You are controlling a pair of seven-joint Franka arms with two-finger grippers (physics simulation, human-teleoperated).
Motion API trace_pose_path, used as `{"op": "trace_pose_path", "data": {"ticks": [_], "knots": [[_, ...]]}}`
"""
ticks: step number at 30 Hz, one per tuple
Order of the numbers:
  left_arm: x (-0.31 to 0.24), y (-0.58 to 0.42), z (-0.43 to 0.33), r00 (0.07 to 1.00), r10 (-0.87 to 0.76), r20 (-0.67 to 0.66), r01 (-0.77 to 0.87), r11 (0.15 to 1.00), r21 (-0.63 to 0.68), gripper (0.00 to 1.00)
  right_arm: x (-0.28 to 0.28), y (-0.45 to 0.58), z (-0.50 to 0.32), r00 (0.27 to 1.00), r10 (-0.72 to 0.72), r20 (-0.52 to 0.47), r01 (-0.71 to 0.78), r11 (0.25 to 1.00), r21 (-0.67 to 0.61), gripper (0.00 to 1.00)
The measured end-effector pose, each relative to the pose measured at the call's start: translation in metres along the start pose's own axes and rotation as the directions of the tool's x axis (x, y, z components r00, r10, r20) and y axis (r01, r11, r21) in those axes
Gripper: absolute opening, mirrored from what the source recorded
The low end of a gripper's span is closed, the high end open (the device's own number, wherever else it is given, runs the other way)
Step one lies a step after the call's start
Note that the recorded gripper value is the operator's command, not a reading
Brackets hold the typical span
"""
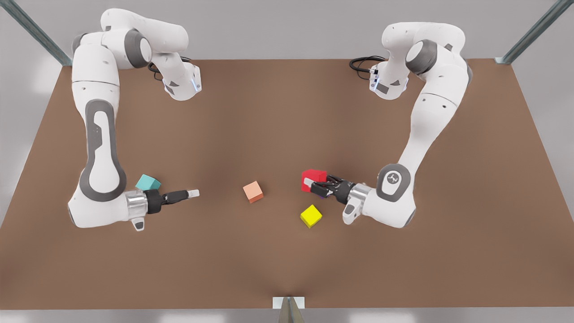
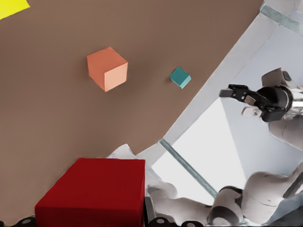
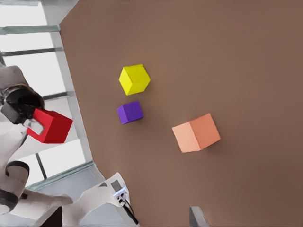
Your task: Pick up red wooden cube and pass to hand red wooden cube and place in blue wooden cube
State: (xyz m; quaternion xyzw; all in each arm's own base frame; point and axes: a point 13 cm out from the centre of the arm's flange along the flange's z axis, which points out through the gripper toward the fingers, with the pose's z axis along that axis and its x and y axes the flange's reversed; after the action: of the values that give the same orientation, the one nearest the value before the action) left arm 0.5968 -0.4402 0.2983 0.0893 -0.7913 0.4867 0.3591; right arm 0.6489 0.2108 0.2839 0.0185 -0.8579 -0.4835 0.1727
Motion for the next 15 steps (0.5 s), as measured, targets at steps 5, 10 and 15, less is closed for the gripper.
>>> {"op": "trace_pose_path", "data": {"ticks": [5, 10, 15], "knots": [[0.002, -0.042, 0.036, 0.995, 0.093, -0.046, -0.086, 0.986, 0.144, 0.53, -0.013, 0.026, 0.065, 0.996, -0.085, -0.017, 0.082, 0.991, -0.109, 1.00], [-0.018, -0.063, 0.036, 0.973, 0.218, 0.077, -0.228, 0.957, 0.179, 0.53, -0.029, 0.030, 0.089, 0.944, -0.325, 0.067, 0.330, 0.938, -0.106, 1.00], [-0.046, -0.070, 0.016, 0.919, 0.322, 0.229, -0.360, 0.921, 0.152, 0.56, -0.032, 0.046, 0.109, 0.780, -0.605, 0.159, 0.624, 0.772, -0.124, 1.00]]}}
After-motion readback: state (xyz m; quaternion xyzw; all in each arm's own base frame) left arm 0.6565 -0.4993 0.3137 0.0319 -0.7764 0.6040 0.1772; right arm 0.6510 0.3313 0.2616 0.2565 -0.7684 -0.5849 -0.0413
